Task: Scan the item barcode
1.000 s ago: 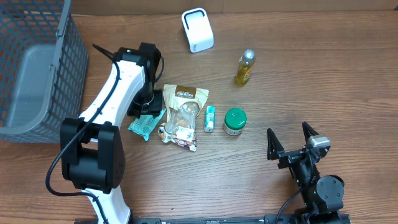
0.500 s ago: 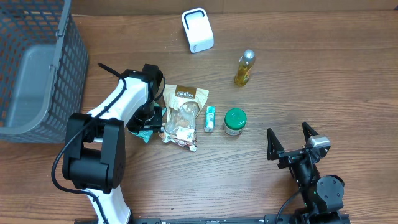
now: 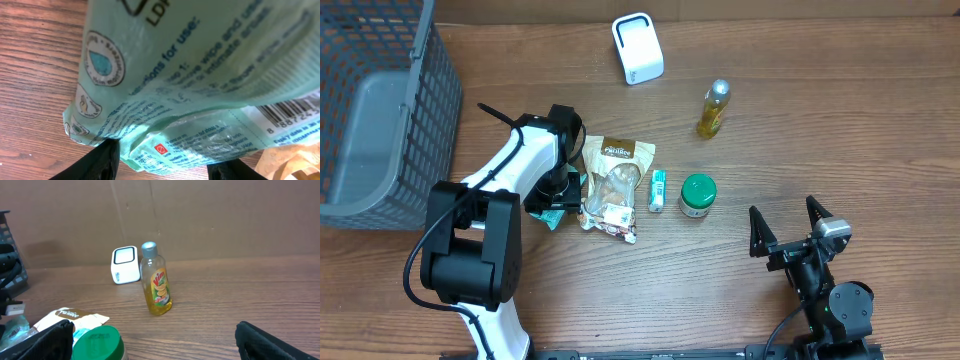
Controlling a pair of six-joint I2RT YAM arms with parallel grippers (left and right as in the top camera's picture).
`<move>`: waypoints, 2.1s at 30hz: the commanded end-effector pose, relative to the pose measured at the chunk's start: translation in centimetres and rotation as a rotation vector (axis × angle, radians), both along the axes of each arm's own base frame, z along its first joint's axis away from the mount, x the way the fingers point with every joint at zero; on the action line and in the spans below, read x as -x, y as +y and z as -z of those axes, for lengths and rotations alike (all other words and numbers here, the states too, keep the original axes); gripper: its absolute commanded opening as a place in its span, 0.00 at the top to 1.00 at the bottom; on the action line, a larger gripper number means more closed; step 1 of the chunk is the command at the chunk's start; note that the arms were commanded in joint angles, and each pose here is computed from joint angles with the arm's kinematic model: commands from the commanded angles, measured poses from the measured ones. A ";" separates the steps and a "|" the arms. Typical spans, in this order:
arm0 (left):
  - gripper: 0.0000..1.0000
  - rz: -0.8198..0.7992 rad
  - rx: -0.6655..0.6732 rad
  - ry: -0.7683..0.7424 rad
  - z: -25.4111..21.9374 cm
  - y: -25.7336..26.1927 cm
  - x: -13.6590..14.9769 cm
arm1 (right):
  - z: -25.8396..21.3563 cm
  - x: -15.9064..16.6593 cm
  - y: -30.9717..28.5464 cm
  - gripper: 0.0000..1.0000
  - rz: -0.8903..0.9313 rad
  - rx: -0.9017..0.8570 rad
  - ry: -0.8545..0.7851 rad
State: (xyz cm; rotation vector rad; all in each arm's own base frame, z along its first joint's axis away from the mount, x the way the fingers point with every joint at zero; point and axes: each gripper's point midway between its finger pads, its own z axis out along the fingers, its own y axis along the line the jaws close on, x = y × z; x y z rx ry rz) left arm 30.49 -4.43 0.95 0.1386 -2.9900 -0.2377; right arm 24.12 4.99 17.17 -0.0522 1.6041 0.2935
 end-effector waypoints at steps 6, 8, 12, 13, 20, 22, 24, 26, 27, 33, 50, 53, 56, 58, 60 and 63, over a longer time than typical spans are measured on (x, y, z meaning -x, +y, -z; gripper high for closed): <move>0.46 -0.007 -0.018 -0.003 0.3 0.3 0.1 | 0.2 0.0 0.0 0.00 0.001 0.003 -0.005; 0.46 -0.008 -0.018 -0.003 0.4 0.3 0.1 | 0.2 0.0 0.0 0.00 0.001 0.003 -0.005; 0.47 -0.008 -0.018 -0.005 0.9 0.4 0.3 | 0.2 0.0 0.0 0.00 0.001 0.003 -0.005; 0.47 -0.008 -0.018 -0.006 1.0 0.4 0.3 | 0.2 0.0 0.0 0.00 0.001 0.003 -0.005; 0.46 -0.012 -0.035 -0.014 1.5 0.7 0.5 | 0.2 0.0 0.0 0.00 0.001 0.003 -0.005; 0.47 -0.009 -0.051 -0.021 1.5 1.0 0.3 | 0.2 0.0 0.0 0.00 0.001 0.003 -0.005; 0.47 -0.004 -0.078 -0.031 1.4 1.5 0.1 | 0.2 0.0 0.0 0.00 0.001 0.003 -0.005; 0.47 -0.001 -0.103 -0.038 1.3 1.9 0.0 | 0.2 0.0 0.0 0.00 0.001 0.003 -0.005; 0.47 0.000 -0.117 -0.044 1.3 2.2 -0.2 | 0.2 0.0 0.0 0.00 0.001 0.003 -0.005; 0.45 -0.029 -0.152 -0.088 1.2 3.2 -1.1 | 0.2 0.0 0.0 0.00 0.001 0.003 -0.005; 0.40 -0.075 -0.094 -0.146 -3.2 3.4 -4.8 | 0.2 0.0 0.0 0.00 0.001 0.003 -0.005; 0.32 -0.075 -0.088 -0.167 -4.7 3.2 -5.7 | 0.2 0.0 0.0 0.00 0.001 0.003 -0.005; 0.31 -0.079 -0.040 -0.183 -6.3 2.3 -6.6 | 0.2 0.0 0.0 0.00 0.001 0.003 -0.005; 0.34 -0.070 0.038 -0.185 -7.0 1.0 -7.0 | 0.2 0.0 0.0 0.00 0.001 0.003 -0.005; 0.37 -0.069 0.137 -0.182 -7.5 -0.8 -7.1 | 0.2 0.0 0.0 0.00 0.001 0.003 -0.005; 0.37 -0.061 0.260 -0.158 -7.6 -3.6 -6.7 | 0.2 0.0 0.0 0.00 0.001 0.003 -0.005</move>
